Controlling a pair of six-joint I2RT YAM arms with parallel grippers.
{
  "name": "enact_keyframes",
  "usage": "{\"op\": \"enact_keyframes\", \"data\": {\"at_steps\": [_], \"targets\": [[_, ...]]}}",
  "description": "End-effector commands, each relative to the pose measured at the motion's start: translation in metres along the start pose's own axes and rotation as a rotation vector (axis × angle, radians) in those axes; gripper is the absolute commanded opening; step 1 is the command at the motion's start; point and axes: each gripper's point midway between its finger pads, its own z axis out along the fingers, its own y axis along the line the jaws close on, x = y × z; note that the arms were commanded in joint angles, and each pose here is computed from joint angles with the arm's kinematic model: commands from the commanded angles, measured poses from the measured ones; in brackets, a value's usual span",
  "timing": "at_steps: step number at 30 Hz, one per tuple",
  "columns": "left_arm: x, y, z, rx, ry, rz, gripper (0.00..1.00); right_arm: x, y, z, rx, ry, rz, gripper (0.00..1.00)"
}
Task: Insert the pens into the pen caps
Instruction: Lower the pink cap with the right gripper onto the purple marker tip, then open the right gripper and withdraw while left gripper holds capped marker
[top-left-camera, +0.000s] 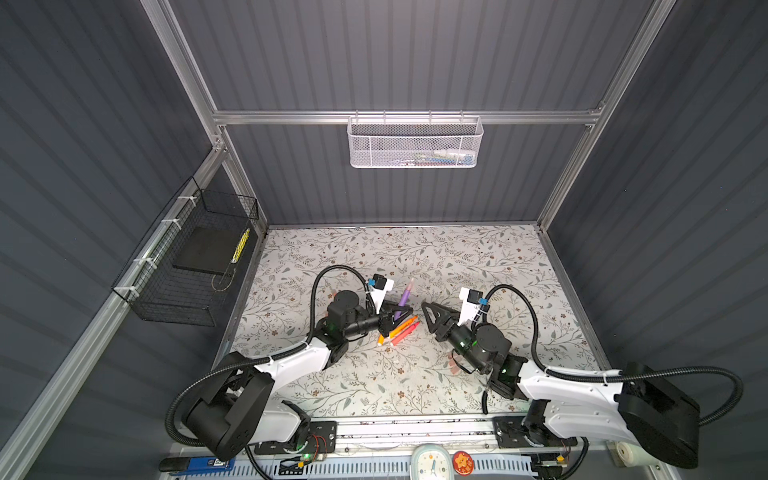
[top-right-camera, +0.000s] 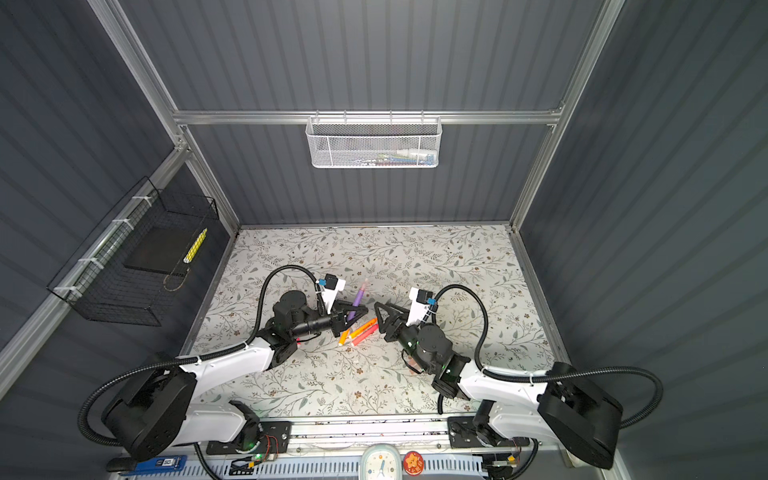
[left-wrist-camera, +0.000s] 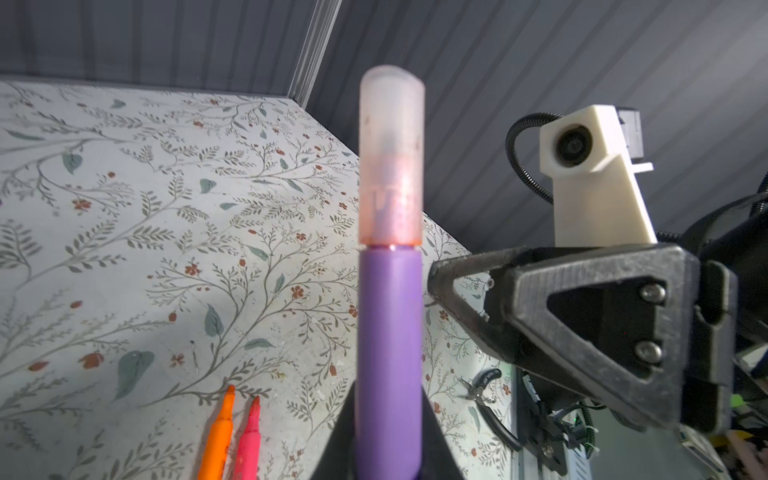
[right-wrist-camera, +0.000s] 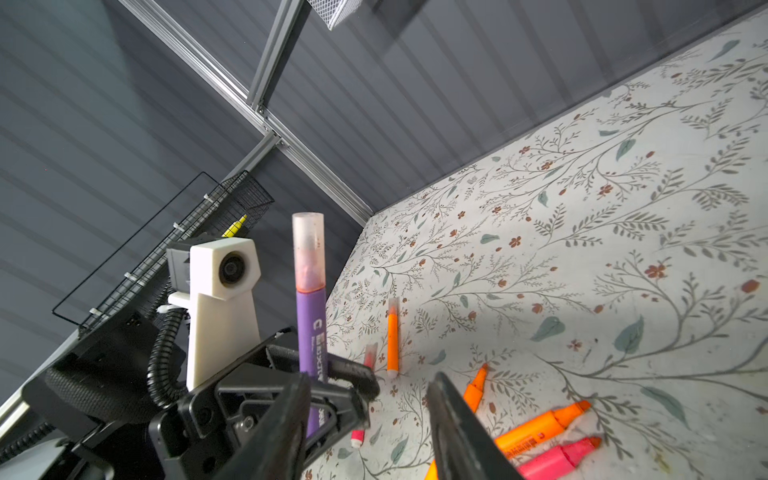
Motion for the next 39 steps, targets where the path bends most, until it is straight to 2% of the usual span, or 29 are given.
{"op": "enact_keyframes", "data": {"at_steps": [1,5,9,13,16,21,23,26,31,39], "targets": [[0.0,0.002,0.001,-0.096,0.007,0.106,0.0,-0.012,0.006,-0.008,0.0,-0.019,-0.028,0.53],[0.005,0.008,0.002,-0.194,0.031,0.163,0.0,-0.031,0.015,-0.014,0.052,-0.004,-0.035,0.58],[0.008,0.003,0.004,-0.236,0.044,0.223,0.0,-0.05,0.015,-0.026,0.112,-0.002,-0.023,0.68],[0.014,0.002,0.008,-0.242,0.069,0.236,0.0,-0.07,-0.003,-0.039,0.233,0.015,0.032,0.78],[0.013,-0.001,0.011,-0.223,0.07,0.224,0.0,-0.086,-0.015,-0.048,0.322,0.028,0.04,0.79],[0.021,0.004,0.021,-0.228,0.104,0.185,0.0,-0.095,-0.016,-0.027,0.273,0.044,-0.034,0.72],[0.023,0.004,0.026,-0.217,0.122,0.175,0.0,-0.079,-0.026,-0.016,0.254,0.116,0.047,0.69],[0.026,0.005,0.029,-0.218,0.134,0.163,0.0,-0.061,-0.033,-0.003,0.171,0.178,0.097,0.71],[0.031,0.005,0.037,-0.208,0.161,0.156,0.0,-0.055,-0.017,0.009,0.085,0.255,0.092,0.7],[0.038,0.0,0.045,-0.196,0.194,0.167,0.0,-0.041,-0.015,0.02,0.051,0.315,0.124,0.68]]}}
